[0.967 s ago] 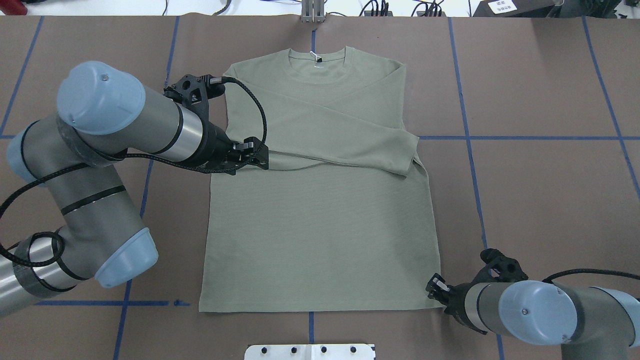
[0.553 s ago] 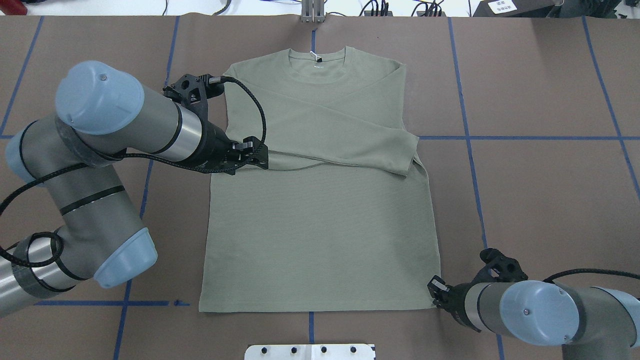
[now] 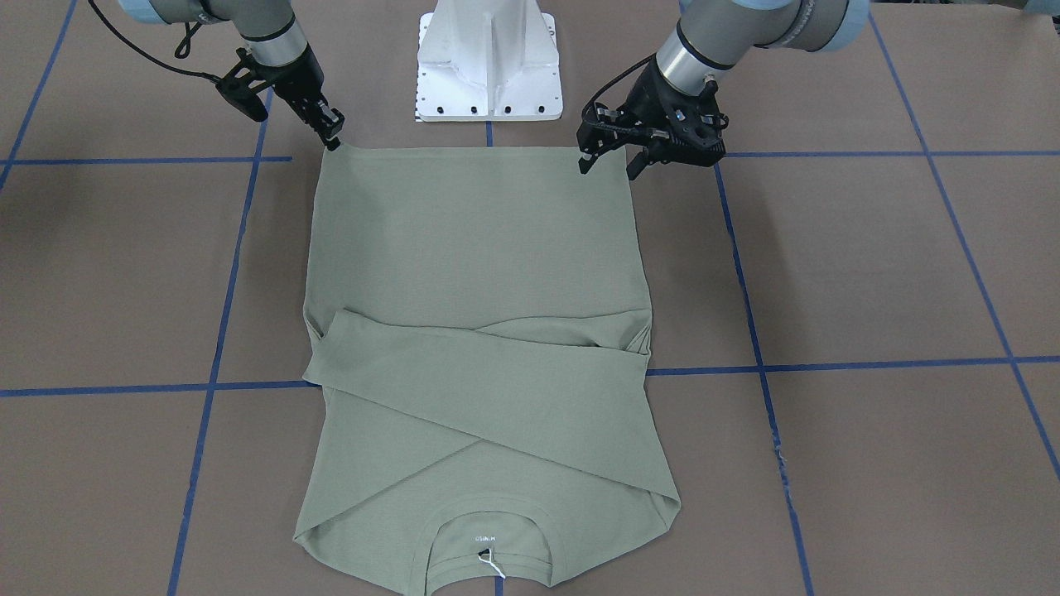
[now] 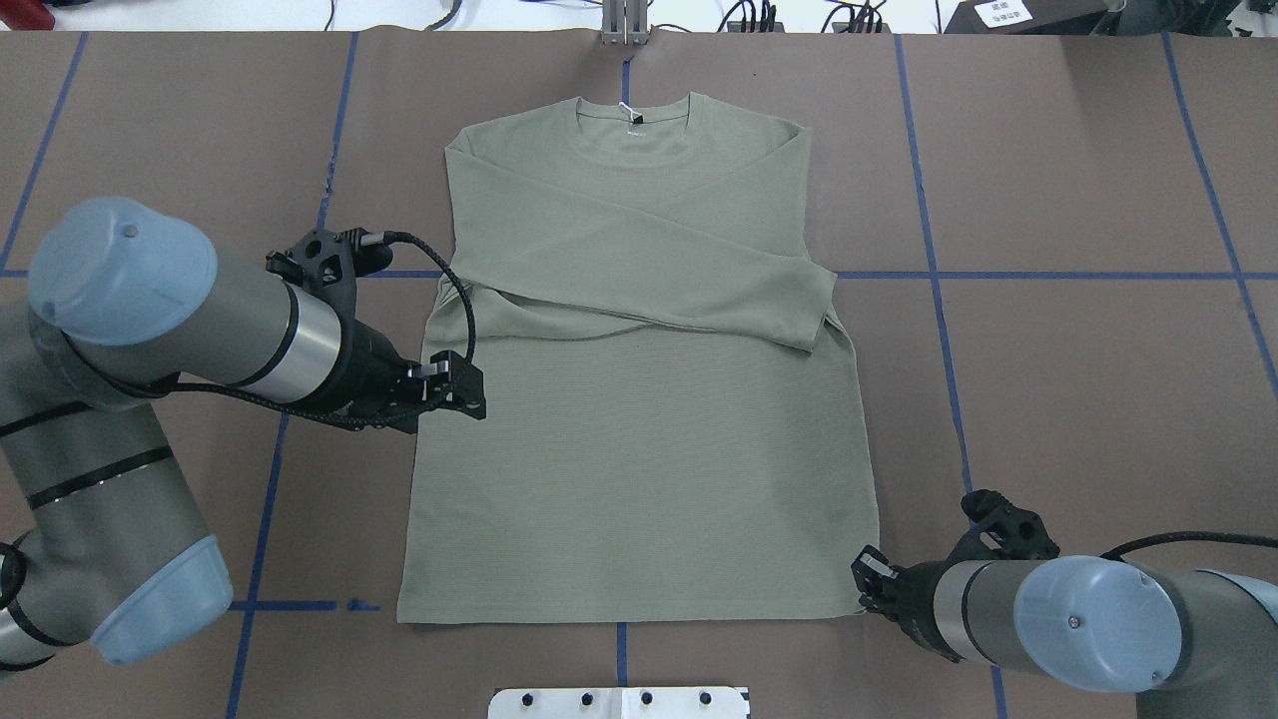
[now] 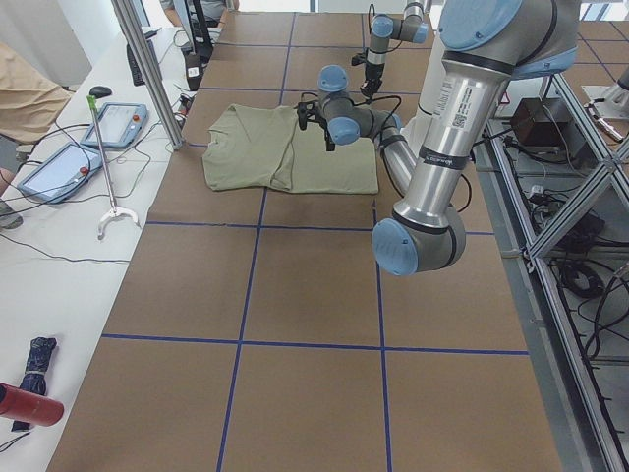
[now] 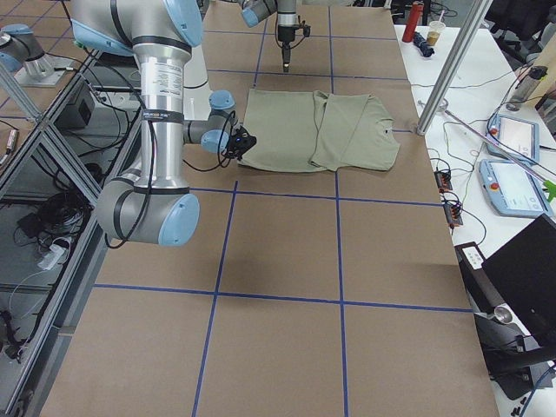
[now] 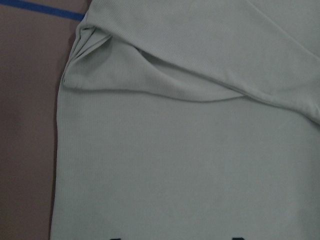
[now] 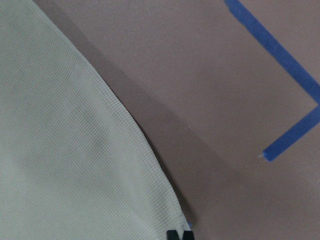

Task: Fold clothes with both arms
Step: 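Position both grippers at the two hem corners and grasp them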

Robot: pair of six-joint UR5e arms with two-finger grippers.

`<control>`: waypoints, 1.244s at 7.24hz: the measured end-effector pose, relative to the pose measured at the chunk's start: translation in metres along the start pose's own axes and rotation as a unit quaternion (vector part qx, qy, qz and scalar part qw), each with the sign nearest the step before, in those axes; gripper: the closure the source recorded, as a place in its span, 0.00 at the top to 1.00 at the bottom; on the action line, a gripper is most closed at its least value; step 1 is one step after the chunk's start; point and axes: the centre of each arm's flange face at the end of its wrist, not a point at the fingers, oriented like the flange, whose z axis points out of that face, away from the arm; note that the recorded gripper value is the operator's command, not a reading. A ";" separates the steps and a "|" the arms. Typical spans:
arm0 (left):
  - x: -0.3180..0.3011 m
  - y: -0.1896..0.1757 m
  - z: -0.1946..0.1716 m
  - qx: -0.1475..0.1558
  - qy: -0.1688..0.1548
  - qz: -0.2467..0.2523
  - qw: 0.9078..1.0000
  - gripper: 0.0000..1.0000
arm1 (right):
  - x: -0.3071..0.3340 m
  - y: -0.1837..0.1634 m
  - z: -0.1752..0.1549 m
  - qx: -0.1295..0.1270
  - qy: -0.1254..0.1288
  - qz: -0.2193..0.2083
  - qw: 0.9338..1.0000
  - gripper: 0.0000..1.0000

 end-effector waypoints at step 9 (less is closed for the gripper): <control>-0.061 0.101 0.095 -0.038 -0.098 -0.091 0.990 0.93 | -0.013 -0.014 -0.013 0.000 -0.011 0.009 1.000 0.00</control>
